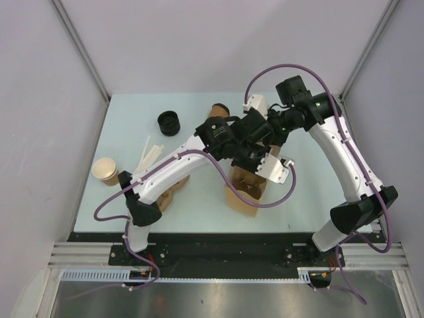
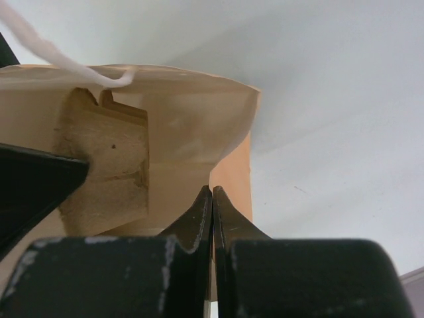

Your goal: Pack the takeout coffee

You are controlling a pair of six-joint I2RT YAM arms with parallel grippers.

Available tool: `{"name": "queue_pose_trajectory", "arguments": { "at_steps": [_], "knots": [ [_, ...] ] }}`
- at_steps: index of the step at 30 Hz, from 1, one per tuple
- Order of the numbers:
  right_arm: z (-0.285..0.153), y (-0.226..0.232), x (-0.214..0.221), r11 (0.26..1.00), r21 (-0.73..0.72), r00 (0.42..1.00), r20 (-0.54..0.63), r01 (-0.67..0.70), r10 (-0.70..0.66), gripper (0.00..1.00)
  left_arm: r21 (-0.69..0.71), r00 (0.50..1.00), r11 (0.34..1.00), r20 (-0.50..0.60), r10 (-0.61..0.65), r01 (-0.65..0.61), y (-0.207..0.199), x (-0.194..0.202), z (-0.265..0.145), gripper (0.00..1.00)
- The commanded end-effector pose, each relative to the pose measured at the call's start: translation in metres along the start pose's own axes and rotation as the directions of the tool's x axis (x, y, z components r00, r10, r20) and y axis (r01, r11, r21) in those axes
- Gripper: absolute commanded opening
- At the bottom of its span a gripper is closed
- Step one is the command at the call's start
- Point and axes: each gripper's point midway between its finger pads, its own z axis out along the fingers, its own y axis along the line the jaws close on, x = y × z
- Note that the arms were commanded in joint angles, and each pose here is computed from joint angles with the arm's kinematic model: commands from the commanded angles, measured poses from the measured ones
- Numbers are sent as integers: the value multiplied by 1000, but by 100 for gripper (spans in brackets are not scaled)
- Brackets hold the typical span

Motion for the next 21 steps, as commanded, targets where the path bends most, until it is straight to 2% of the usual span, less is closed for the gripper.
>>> {"name": "queue_pose_trajectory", "arguments": {
  "at_steps": [1,14,21],
  "knots": [
    [2,4,1,999,-45,1000,15,3,-3,0,147,1000,989,-3,-9,9,-27,9,8,11],
    [7,-2,8,998,-64,1000,24,-14,16,0,218,999,975,-26,-25,30,-28,24,43,13],
    [10,-6,10,998,-67,1000,28,-7,9,0,217,999,976,-37,-19,26,-30,25,39,6]
  ]
}}
